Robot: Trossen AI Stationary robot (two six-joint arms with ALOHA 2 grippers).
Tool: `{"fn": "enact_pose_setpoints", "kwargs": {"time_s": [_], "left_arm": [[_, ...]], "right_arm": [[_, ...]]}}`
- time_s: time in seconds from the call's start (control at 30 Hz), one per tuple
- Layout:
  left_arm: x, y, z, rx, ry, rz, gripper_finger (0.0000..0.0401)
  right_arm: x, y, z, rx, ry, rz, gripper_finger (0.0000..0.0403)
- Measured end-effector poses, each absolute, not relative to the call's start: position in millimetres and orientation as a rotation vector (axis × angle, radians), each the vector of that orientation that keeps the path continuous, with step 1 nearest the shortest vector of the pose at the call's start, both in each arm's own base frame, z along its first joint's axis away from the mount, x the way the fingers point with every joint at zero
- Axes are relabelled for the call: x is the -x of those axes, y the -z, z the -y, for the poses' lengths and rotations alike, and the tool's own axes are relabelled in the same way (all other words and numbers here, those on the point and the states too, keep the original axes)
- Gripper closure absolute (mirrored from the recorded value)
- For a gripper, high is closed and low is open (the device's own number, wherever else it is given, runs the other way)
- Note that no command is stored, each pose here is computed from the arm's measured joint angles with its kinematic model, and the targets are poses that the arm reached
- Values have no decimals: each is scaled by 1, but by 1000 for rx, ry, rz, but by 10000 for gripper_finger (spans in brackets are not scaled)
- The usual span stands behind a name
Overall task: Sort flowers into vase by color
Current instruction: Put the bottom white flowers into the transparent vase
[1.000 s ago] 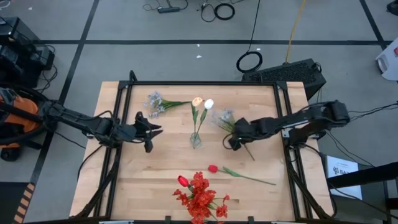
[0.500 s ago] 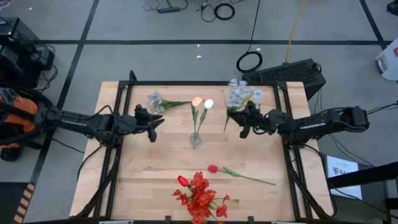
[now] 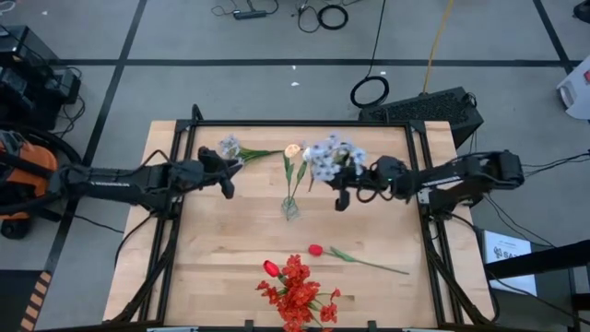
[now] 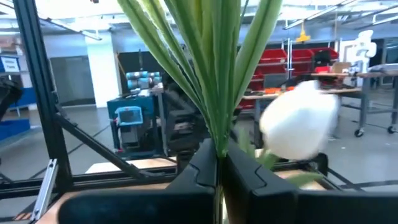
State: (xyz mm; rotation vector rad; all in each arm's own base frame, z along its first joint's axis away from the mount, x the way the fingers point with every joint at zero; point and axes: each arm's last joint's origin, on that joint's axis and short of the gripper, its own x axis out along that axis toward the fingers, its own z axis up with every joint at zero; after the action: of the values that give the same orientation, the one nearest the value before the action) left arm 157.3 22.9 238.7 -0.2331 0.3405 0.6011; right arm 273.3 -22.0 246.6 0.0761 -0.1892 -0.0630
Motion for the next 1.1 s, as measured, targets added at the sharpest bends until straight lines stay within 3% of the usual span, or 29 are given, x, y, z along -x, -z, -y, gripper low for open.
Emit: {"fn": "enact_pose_setpoints", "kwargs": {"time_s": [0.53, 0.9, 1.1], "left_arm": [[-148, -230, -53, 185, -534, -495, 304], [-143, -229, -64, 195, -483, -512, 304], [-143, -229, -65, 191, -479, -513, 304]], "right_arm": [[-348, -239, 7, -84, 67, 148, 402], [-355, -220, 1, -100, 187, 77, 402], [-355, -206, 0, -157, 196, -65, 403]]}}
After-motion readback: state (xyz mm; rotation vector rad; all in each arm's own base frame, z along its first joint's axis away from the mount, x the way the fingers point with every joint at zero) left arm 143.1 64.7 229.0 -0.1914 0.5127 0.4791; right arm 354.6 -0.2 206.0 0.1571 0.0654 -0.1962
